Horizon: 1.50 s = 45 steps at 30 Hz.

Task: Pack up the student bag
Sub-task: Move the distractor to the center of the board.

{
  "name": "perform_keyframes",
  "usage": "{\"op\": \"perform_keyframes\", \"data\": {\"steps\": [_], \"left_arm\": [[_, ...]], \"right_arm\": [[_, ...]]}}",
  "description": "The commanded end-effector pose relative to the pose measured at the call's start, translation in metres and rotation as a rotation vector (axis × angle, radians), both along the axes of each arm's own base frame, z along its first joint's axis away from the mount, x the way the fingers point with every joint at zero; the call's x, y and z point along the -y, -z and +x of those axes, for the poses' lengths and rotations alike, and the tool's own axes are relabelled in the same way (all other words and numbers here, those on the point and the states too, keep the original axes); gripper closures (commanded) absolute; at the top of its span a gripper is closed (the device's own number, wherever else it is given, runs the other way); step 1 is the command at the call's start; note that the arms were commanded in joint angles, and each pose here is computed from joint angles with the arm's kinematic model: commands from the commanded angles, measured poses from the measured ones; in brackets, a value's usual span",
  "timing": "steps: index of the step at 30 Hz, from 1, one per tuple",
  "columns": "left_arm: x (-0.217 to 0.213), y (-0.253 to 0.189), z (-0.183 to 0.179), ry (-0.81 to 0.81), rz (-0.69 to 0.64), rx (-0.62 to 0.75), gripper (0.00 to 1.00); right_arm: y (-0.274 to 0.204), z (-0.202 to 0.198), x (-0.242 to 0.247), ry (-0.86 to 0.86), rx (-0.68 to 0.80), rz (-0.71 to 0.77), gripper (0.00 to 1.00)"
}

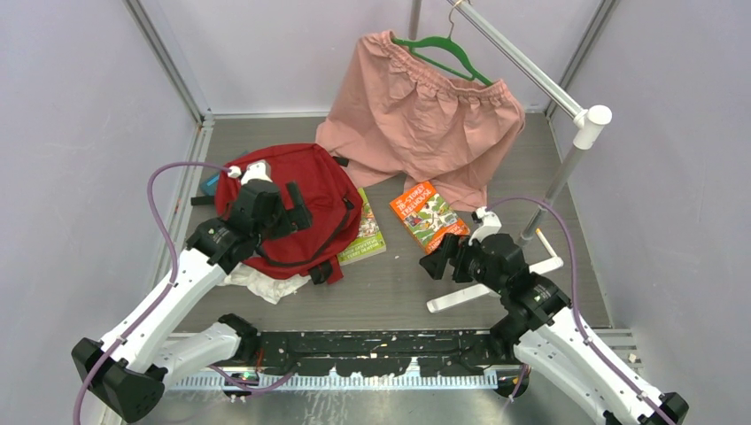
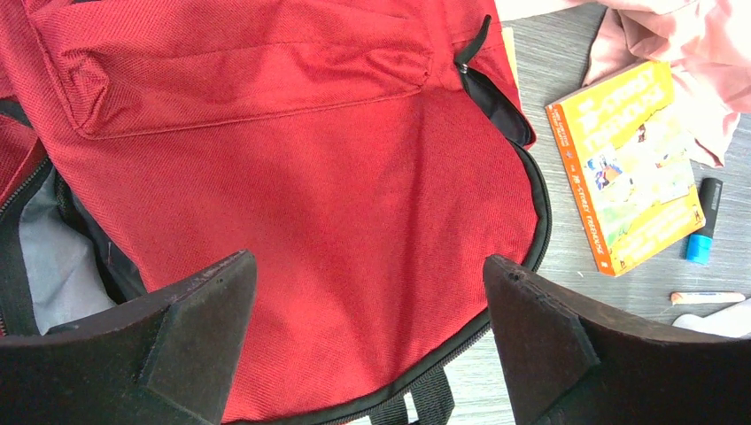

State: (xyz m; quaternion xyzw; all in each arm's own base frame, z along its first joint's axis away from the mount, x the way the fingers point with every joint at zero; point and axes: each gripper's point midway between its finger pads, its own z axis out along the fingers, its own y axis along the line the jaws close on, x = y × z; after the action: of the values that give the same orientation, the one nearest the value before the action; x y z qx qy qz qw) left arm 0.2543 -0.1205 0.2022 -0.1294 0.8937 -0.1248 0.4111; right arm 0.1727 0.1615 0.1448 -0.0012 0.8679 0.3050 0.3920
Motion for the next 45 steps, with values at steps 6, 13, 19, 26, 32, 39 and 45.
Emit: {"op": "perform_keyframes", "data": {"steps": [6,13,19,26,32,39,45], "left_arm": [[-0.003,-0.023,0.003,-0.009,-0.022,0.067,0.00],[0.001,-0.017,0.005,-0.007,-0.035,0.060,0.01],[0.004,-0.016,0.008,-0.002,-0.044,0.061,0.01],[0.004,-0.017,0.009,-0.003,-0.039,0.061,0.01],[0.005,-0.015,0.009,0.005,-0.033,0.055,0.01],[0.001,-0.015,0.008,-0.001,-0.025,0.063,0.01],[0.008,-0.013,0.011,0.019,-0.032,0.048,0.01]], "right_arm": [[-0.024,0.010,0.012,0.091,0.057,0.078,0.09],[-0.042,-0.005,0.001,-0.018,0.146,0.167,0.14],[-0.057,-0.028,-0.013,-0.146,0.171,0.259,0.07],[-0.078,-0.003,0.074,0.351,0.354,0.217,0.03],[-0.082,0.016,0.116,0.585,0.415,0.106,0.02],[-0.086,0.025,0.154,0.772,0.498,0.008,0.00],[-0.081,0.039,0.162,0.854,0.519,-0.043,0.00]]}}
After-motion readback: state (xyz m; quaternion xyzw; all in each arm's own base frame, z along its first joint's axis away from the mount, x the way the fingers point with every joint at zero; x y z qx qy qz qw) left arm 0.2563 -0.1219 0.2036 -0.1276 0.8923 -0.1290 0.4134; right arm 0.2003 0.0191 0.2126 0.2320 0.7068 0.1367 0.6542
